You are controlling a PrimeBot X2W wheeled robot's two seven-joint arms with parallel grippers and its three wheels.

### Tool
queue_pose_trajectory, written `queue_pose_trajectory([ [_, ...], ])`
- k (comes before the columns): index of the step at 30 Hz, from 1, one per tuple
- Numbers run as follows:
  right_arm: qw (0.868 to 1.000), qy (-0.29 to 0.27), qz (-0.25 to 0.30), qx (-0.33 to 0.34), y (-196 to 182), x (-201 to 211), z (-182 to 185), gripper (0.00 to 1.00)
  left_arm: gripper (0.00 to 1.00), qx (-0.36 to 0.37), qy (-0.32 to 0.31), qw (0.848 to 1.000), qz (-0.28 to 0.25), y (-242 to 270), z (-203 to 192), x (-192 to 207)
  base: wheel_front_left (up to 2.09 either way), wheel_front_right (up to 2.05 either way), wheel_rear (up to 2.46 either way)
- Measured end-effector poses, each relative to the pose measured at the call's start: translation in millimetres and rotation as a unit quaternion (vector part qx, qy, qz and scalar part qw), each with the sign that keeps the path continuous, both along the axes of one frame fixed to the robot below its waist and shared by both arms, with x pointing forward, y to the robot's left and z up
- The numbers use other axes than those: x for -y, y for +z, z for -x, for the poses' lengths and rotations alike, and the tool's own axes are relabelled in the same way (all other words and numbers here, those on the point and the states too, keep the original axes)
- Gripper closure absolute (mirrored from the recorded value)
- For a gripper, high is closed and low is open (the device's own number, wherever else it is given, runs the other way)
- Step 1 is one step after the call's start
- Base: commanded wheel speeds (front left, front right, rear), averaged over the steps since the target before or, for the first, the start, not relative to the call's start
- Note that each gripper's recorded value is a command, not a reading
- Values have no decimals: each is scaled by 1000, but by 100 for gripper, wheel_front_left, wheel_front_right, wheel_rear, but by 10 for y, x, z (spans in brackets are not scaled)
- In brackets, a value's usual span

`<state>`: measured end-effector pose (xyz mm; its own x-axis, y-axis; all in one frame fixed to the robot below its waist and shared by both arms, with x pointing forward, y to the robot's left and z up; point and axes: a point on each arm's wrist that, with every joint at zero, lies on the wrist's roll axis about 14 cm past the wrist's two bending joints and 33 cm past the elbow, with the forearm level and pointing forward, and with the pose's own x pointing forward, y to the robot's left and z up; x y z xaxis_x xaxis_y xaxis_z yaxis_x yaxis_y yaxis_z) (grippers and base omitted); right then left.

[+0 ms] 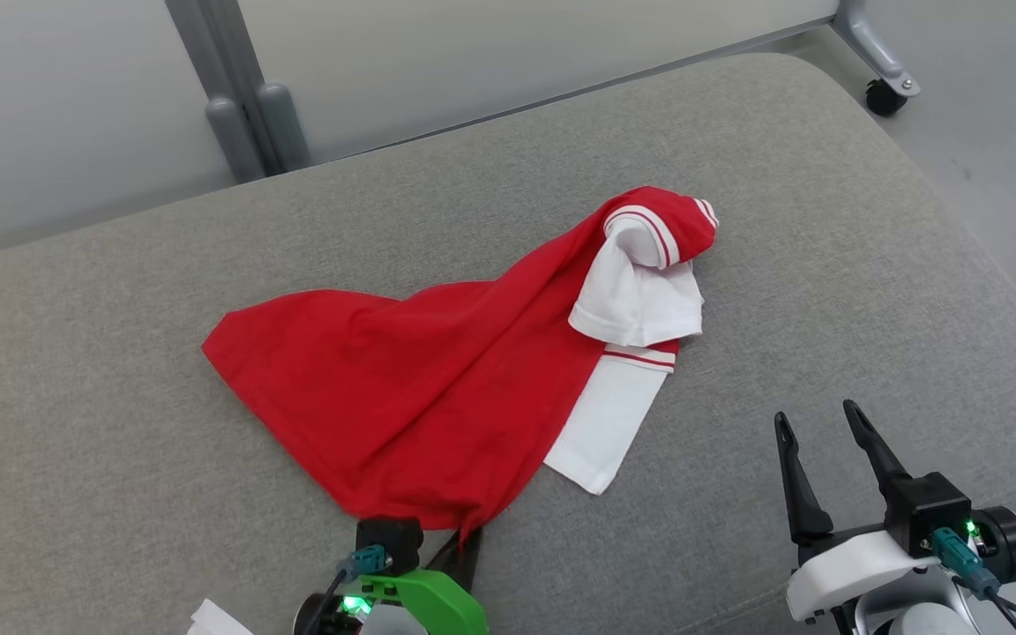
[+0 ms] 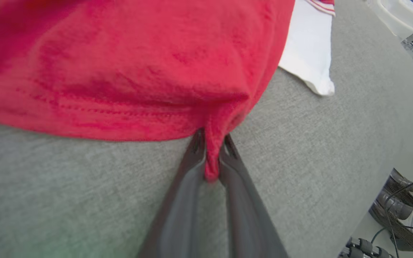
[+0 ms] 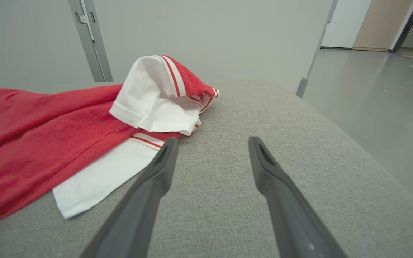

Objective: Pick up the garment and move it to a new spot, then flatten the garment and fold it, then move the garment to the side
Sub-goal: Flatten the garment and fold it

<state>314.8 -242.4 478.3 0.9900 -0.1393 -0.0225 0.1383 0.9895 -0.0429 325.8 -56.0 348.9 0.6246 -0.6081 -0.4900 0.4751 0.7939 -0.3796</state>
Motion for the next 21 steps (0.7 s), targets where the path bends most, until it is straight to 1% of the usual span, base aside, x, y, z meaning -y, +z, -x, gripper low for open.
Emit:
queue_pose_trajectory([
  [4, 1000, 16, -3, 2, 4, -91, -60, 0, 100, 5, 27, 1000, -1, 16, -56, -123, 0, 0, 0],
  [7, 1000, 25, -5, 5, 14, -146, -96, 0, 100, 12, 54, 998, -5, 37, -142, -285, 0, 0, 0],
  [11, 999, 38, -8, 4, -3, -225, -103, 0, 100, 35, 116, 992, -27, 88, -376, -761, 0, 0, 0],
  [15, 999, 52, -9, 11, 33, -309, -148, 0, 100, 78, 186, 978, -48, 281, -654, -1350, 0, 0, 0],
  [17, 998, 60, -10, 14, 51, -354, -171, 0, 100, 97, 207, 972, -59, 367, -719, -1576, 0, 0, 0],
  [21, 997, 70, -11, 18, 75, -412, -198, 0, 100, 125, 229, 963, -72, 505, -791, -1850, 0, 0, 0],
])
